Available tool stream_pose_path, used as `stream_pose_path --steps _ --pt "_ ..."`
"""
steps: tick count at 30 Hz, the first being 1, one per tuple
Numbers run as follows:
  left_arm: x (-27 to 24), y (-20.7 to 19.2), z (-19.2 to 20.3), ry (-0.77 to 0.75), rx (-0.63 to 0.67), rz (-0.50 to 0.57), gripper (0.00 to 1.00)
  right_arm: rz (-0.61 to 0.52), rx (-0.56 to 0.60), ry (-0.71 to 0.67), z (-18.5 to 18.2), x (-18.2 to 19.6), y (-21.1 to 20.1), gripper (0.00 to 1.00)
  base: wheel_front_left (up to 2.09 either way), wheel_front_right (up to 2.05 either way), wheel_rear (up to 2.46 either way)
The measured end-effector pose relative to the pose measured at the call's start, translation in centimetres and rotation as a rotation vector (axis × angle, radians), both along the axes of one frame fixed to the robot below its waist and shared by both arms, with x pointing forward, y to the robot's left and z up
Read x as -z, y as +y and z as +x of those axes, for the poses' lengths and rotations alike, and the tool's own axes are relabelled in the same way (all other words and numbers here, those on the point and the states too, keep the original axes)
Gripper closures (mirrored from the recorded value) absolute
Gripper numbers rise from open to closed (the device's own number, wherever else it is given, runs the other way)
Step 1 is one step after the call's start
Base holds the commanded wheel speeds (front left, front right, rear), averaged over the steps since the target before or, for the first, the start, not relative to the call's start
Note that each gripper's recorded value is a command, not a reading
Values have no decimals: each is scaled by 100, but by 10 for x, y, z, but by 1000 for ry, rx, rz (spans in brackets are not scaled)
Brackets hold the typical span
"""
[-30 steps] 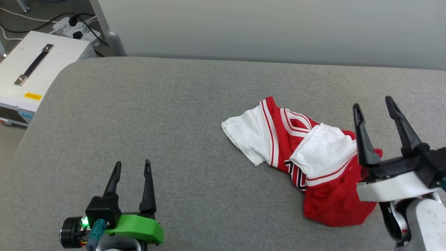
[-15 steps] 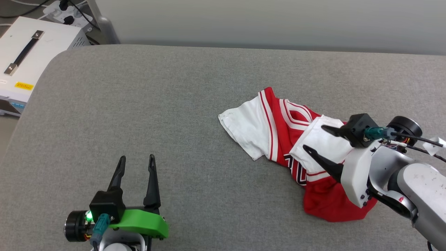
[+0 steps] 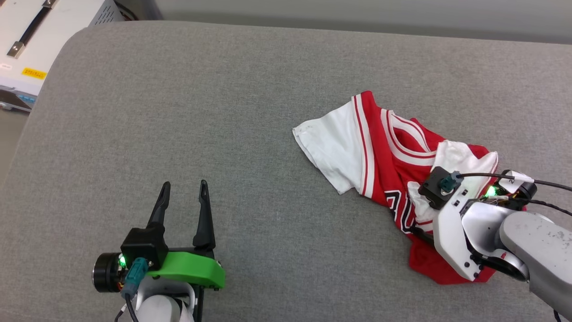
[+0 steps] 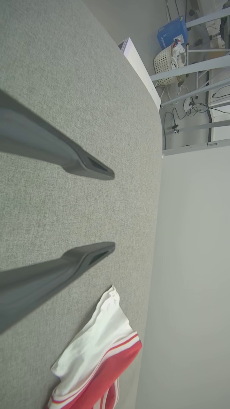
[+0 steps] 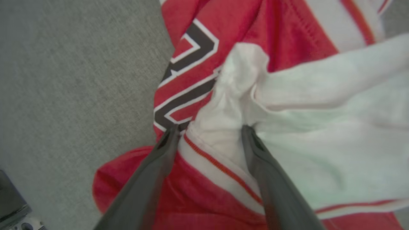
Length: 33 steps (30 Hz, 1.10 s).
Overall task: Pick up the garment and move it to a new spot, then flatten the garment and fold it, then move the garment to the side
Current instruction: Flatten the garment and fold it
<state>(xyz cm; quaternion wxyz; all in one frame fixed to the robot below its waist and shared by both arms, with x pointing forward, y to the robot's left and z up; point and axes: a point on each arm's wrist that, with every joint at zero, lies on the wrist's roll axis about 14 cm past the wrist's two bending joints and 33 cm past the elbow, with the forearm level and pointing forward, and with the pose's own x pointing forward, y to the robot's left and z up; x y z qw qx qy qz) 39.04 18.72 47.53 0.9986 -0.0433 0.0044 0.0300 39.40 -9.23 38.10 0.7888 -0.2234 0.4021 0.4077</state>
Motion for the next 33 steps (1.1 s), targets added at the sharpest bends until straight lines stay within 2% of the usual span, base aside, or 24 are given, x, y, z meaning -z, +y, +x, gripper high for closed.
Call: stream_pose_path --steps 2,3,4,11,14,18,22,26,29,33 --pt "2 3 0 8 -14 3 0 33 6 -7 5 3 4 0 0 0 0" --pt "3 5 -1 12 -19 4 0 53 10 -9 6 4 7 25 0 0 0" --pt "4 7 -1 14 -27 3 0 88 14 -28 9 1 10 100 0 0 0" --pt "0 6 -2 2 -31 -3 0 375 105 -211 34 -52 25 100 0 0 0" --pt "-3 -1 -1 -7 -9 -8 0 479 186 -301 45 -81 10 100 0 0 0" --pt "-6 -11 3 -20 21 -15 0 603 365 -413 58 -113 -31 100 0 0 0" --pt "-8 -18 5 -25 40 -22 0 636 588 -506 63 -114 -96 100 0 0 0" --pt "-4 -20 4 -13 44 -28 0 587 787 -512 51 -85 -151 100 0 0 0" --pt "-1 -19 2 -4 36 -29 0 535 903 -495 37 -61 -182 100 0 0 0" --pt "0 -17 2 1 29 -32 0 489 1029 -410 14 -23 -196 100 0 0 0"
